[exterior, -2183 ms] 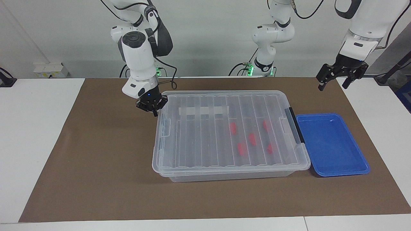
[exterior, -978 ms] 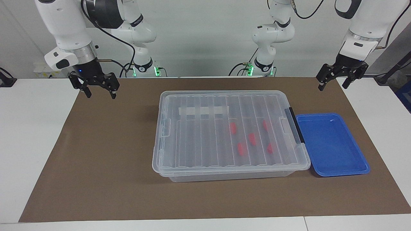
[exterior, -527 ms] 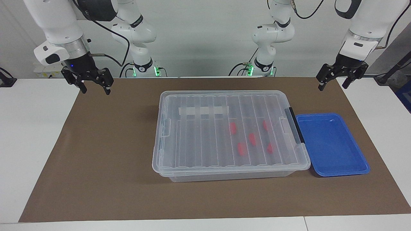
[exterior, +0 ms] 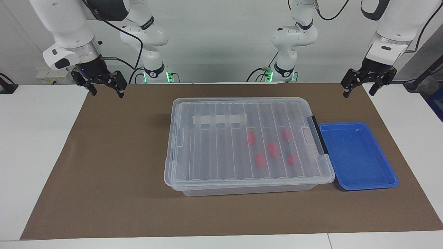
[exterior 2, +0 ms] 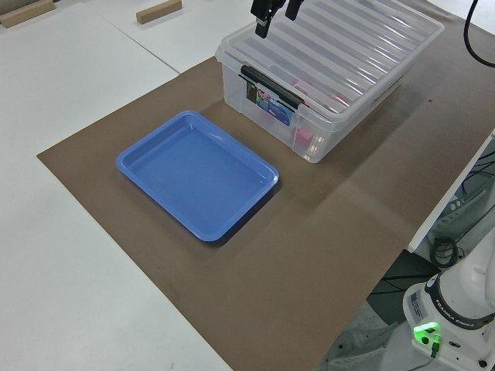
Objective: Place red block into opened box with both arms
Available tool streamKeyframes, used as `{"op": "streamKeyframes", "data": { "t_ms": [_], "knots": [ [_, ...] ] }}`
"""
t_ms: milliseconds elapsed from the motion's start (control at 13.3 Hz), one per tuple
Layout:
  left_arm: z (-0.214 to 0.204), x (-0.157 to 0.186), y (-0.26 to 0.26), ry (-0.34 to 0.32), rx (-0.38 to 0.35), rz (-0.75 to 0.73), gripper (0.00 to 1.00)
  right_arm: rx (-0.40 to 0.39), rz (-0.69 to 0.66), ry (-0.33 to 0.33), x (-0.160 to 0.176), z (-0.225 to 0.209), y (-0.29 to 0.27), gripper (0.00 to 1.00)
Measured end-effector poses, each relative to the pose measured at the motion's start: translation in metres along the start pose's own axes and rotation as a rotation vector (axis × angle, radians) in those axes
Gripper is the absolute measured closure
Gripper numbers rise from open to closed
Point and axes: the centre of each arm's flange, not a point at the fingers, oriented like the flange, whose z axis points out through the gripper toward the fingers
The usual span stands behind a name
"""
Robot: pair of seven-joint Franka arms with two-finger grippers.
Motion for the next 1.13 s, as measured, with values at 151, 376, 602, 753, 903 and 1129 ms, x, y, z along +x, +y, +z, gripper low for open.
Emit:
{"op": "streamKeyframes", "data": {
  "t_ms": [151, 376, 602, 753, 903, 1129],
  "knots": [
    [0.0, 0.0, 0.0, 0.0, 0.0, 0.0, 0.0, 0.001, -0.002, -0.004, -0.0004, 0.0017, -0.0014, 0.0],
    [0.0, 0.0, 0.0, 0.0, 0.0, 0.0, 0.0, 0.003, -0.003, -0.007, -0.001, 0.0027, -0.002, 0.0],
    [0.0, 0.0, 0.0, 0.0, 0.0, 0.0, 0.0, 0.003, -0.003, -0.01, -0.0021, 0.004, -0.0019, 0.0],
    [0.0, 0.0, 0.0, 0.0, 0.0, 0.0, 0.0, 0.003, -0.003, -0.011, -0.0024, 0.0045, -0.0019, 0.0],
    [0.0, 0.0, 0.0, 0.0, 0.0, 0.0, 0.0, 0.002, -0.003, -0.012, -0.0027, 0.0048, -0.0019, 0.0],
    [0.0, 0.0, 0.0, 0.0, 0.0, 0.0, 0.0, 0.002, -0.003, -0.012, -0.003, 0.0048, -0.0019, 0.0]
  ]
}}
